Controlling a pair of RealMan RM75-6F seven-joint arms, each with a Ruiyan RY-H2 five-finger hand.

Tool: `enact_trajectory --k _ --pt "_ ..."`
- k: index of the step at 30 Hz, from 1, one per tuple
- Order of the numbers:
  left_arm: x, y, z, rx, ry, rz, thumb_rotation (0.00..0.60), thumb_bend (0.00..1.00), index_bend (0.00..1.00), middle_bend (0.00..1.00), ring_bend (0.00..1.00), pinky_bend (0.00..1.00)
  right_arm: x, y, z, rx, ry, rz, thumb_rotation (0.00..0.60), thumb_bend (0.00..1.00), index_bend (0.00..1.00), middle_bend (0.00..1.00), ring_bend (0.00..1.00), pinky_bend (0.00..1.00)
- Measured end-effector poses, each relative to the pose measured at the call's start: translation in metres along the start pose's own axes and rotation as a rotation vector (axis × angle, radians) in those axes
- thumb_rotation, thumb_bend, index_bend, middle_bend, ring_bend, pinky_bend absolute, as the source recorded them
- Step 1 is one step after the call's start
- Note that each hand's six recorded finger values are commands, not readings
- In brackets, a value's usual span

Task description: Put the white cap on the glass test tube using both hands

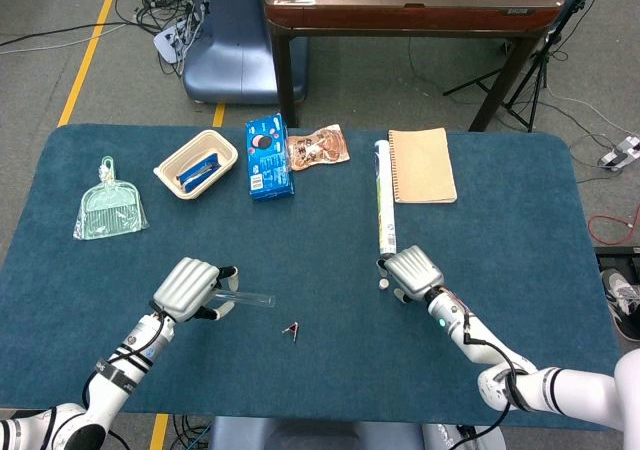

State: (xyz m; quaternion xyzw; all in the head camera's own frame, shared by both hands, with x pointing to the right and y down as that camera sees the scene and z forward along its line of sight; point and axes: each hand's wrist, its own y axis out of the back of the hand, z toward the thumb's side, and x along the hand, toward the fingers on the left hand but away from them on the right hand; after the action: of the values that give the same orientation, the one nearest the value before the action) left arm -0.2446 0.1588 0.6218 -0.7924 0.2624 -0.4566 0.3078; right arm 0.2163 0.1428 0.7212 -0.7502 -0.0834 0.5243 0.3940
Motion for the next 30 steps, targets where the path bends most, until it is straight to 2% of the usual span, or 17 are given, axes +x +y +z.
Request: enact_trajectory --k 30 --pt "-0.003 0.002 -0.006 -0.009 0.012 0.008 0.600 0.26 0.63 1.00 0.99 1.00 -0.011 -0.006 0.009 -0.002 0.002 0.020 0.600 0.28 0.45 1.00 1.00 1.00"
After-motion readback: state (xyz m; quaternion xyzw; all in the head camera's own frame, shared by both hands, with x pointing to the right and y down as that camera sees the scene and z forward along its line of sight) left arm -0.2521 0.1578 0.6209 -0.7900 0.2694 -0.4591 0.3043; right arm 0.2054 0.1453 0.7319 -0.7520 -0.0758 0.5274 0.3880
